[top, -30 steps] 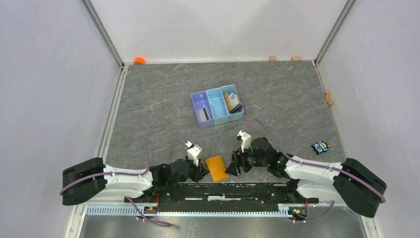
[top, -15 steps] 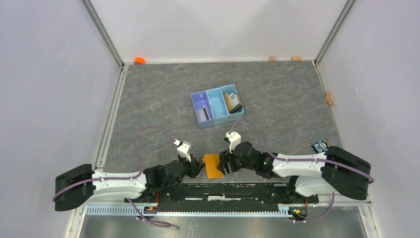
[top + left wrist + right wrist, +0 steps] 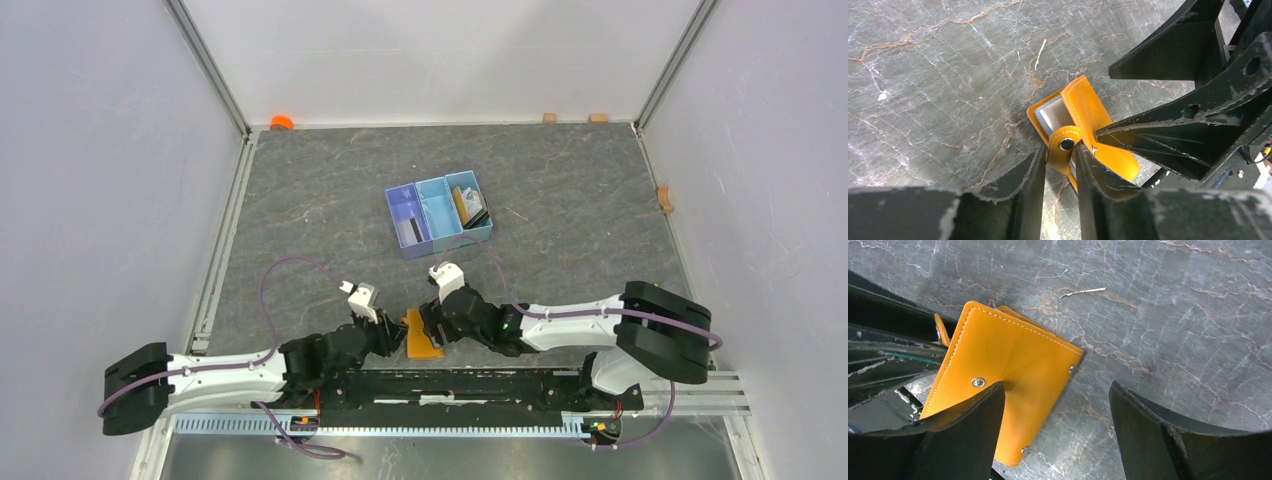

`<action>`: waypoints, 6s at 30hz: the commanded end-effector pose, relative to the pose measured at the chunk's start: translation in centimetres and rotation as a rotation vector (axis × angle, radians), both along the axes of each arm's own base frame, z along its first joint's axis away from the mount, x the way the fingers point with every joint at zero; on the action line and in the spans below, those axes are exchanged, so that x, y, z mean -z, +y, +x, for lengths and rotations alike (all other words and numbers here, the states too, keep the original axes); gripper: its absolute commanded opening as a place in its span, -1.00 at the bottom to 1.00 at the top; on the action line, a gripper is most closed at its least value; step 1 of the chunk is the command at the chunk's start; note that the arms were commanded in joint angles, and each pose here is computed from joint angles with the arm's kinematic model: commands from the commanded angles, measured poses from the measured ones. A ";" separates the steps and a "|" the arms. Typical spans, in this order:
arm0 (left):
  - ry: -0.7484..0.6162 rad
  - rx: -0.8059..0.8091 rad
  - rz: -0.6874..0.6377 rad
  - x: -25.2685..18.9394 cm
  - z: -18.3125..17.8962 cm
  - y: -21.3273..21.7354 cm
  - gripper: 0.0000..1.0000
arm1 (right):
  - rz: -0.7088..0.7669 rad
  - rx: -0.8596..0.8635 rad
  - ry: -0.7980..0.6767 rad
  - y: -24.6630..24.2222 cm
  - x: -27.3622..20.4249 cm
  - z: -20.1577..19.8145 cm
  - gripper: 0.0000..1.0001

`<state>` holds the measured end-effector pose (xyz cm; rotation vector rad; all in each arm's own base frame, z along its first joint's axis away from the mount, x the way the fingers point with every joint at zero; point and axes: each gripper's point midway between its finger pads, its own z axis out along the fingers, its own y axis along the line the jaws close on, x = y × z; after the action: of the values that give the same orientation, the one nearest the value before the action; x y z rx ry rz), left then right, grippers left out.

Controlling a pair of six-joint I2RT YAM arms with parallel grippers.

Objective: Put the credit cards into the card holder
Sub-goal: Close the card holder at the center of the board.

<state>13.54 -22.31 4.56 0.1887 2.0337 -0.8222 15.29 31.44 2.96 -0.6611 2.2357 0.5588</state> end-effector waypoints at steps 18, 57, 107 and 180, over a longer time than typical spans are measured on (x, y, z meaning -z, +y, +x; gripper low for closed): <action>0.349 -0.187 -0.014 -1.2 -1.6 2.2 0.44 | -0.116 0.063 0.039 -0.9 3.1 0.0 0.55; 0.420 -0.118 0.128 -1.7 0.6 1.1 -0.37 | -0.152 0.045 0.055 -0.5 4.0 -0.2 0.50; 0.360 0.067 0.064 -1.0 -0.4 -1.2 -0.96 | -0.159 0.033 0.061 -0.2 4.1 -0.5 0.49; 0.886 -0.057 0.023 8.9 -1.9 3.6 -0.96 | -0.207 0.077 0.029 -3.2 3.0 -0.6 0.51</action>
<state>13.86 -24.18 2.00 -0.0373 2.6142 -1.3349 16.01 32.23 2.18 -0.5534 2.2783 0.4872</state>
